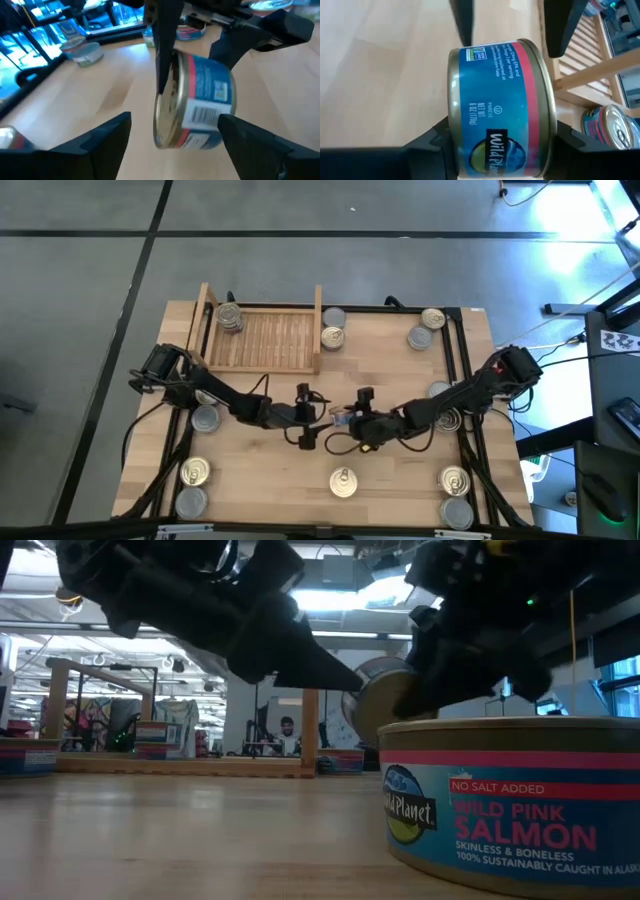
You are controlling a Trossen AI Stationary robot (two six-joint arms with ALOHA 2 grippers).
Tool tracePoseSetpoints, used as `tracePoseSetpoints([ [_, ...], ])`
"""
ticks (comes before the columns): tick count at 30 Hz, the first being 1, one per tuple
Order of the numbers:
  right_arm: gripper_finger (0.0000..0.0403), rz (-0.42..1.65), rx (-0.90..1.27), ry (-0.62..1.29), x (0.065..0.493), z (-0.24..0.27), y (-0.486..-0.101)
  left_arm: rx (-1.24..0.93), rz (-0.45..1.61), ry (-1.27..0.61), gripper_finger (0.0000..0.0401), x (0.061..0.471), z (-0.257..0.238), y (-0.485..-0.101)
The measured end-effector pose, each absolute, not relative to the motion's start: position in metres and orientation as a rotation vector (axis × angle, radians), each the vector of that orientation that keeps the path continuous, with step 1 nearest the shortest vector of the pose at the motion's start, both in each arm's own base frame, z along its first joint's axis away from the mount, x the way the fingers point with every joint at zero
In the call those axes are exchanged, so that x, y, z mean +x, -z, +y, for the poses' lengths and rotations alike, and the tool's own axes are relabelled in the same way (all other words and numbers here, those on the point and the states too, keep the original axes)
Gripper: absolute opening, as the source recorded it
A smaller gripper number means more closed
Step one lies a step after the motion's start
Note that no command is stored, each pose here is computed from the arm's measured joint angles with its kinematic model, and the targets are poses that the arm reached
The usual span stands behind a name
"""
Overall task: Stack canned seafood by type on shelf
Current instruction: Put the blue tuna can on the shelf
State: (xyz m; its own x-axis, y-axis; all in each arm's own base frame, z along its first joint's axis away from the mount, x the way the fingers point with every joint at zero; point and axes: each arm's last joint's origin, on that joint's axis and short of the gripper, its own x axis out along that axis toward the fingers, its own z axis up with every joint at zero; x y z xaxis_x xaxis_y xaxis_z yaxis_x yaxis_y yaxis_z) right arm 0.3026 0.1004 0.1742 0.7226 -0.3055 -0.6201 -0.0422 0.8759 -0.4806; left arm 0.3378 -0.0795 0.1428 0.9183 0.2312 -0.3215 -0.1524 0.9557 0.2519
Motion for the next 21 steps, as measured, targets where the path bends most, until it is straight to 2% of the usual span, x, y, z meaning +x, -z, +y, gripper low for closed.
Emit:
tracePoseSetpoints([
  [9,0.0189,0.624,-0.411,0.141,0.317,0.094,-0.185,0.266,0.359,-0.176,0.0310,0.339,-0.080,-0.144],
  [12,0.0189,0.598,-0.400,0.136,0.318,0.094,-0.187,0.264,0.354,-0.176,0.0299,0.339,-0.081,-0.145],
  [15,0.0189,0.584,-0.394,0.136,0.319,0.094,-0.188,0.264,0.350,-0.177,0.0263,0.339,-0.081,-0.145],
  [19,0.0189,0.584,-0.388,0.122,0.319,0.095,-0.188,0.284,0.344,-0.175,0.0188,0.340,-0.081,-0.146],
  [21,0.0189,0.583,-0.372,0.102,0.319,0.096,-0.188,0.296,0.346,-0.180,0.0174,0.340,-0.082,-0.147],
])
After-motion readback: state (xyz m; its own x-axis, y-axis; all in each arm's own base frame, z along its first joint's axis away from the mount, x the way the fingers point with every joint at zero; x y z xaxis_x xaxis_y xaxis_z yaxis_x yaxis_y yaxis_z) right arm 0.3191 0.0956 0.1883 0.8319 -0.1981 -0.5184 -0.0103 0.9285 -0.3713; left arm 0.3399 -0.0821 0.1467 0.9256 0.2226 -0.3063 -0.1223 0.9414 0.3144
